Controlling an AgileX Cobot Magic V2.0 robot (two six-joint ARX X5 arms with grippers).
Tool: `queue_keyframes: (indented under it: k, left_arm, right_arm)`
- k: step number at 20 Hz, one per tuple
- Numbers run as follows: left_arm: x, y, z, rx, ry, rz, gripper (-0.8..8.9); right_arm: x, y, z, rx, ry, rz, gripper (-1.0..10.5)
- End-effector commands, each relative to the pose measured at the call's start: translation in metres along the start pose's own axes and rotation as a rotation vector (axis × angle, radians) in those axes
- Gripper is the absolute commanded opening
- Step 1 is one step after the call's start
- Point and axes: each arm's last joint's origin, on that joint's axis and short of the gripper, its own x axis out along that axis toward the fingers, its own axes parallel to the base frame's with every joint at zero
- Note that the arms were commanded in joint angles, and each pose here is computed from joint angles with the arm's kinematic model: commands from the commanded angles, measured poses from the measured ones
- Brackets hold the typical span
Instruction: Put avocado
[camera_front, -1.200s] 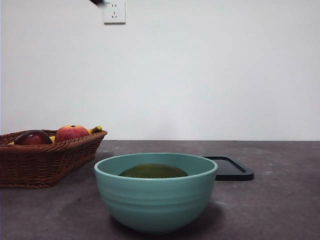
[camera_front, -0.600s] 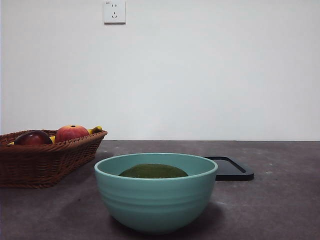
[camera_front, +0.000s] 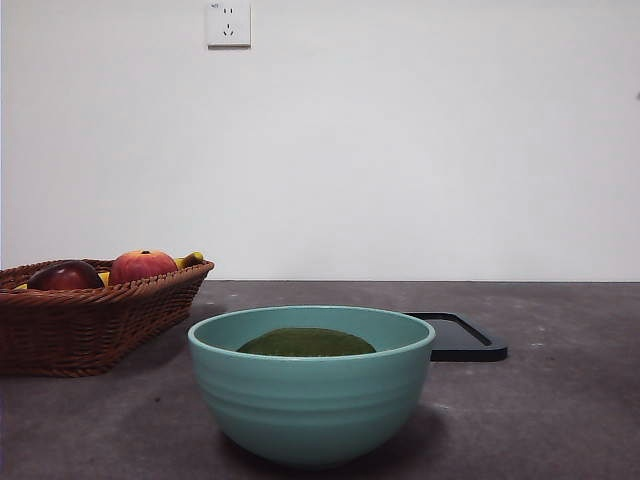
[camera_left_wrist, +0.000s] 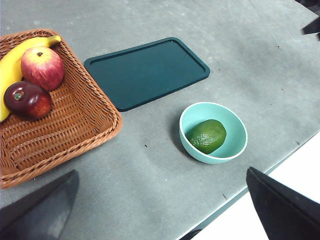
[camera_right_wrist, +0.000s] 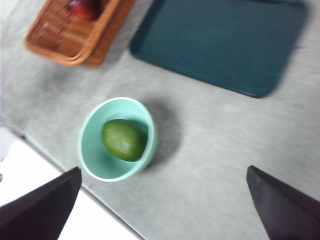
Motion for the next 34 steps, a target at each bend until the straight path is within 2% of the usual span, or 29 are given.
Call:
queue_keyframes:
  k: [1, 7, 13, 19, 26, 29, 30, 34]
  left_arm:
    - [-0.002, 0.000, 0.002, 0.003, -0.015, -0.009, 5.58]
    - [-0.002, -0.001, 0.002, 0.004, -0.004, -0.044, 5.58]
    - [-0.002, -0.003, 0.002, 0.004, 0.009, -0.085, 5.58]
    - [-0.002, -0.002, 0.000, 0.010, 0.020, -0.082, 5.58]
    - [-0.002, -0.001, -0.002, 0.015, 0.045, -0.074, 5.58]
    - [-0.002, -0.001, -0.002, 0.018, 0.045, -0.074, 5.58]
    - [-0.002, -0.001, -0.002, 0.019, 0.045, -0.074, 5.58]
    - [-0.002, -0.001, -0.002, 0.018, 0.045, -0.074, 5.58]
  right_arm:
    - [0.013, 0.011, 0.008, -0.002, 0.020, 0.015, 5.9]
    - [0.078, 0.033, 0.010, -0.051, 0.216, 0.000, 5.9]
    - [0.138, 0.043, 0.020, -0.099, 0.369, -0.142, 5.9]
    - [0.189, 0.037, 0.028, -0.106, 0.468, -0.243, 5.7]
    - [0.209, 0.030, 0.020, -0.113, 0.526, -0.270, 2.4]
    - [0.212, 0.031, 0.019, -0.118, 0.524, -0.265, 0.4]
    - [0.212, 0.032, 0.020, -0.120, 0.517, -0.261, 0.1]
    - [0.213, 0.032, 0.023, -0.119, 0.497, -0.254, 0.1]
